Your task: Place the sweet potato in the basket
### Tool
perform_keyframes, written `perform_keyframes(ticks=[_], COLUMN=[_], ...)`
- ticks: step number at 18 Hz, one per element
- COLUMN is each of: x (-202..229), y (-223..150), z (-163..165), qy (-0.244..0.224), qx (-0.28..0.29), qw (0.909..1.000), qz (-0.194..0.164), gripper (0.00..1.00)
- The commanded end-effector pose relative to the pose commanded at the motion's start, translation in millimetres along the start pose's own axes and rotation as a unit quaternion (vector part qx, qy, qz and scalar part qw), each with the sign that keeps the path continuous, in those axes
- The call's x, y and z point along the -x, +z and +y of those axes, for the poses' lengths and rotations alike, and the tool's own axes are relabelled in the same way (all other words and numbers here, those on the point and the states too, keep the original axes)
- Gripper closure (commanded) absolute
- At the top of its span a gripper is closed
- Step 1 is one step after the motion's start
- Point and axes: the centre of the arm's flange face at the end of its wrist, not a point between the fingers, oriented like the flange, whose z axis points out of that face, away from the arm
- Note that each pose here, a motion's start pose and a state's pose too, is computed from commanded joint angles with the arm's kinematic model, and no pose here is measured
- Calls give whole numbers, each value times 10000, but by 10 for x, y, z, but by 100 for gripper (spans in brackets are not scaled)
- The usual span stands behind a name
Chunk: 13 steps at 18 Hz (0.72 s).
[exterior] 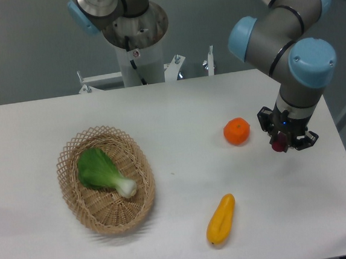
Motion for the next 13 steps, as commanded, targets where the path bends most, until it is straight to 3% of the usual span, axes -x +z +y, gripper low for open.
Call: perform_keyframes(ticks=[13], x=[-45], y=[52], z=[-81], qy=[-268], qx=[-11], qw=[9996], qz=[55], gripper=[93])
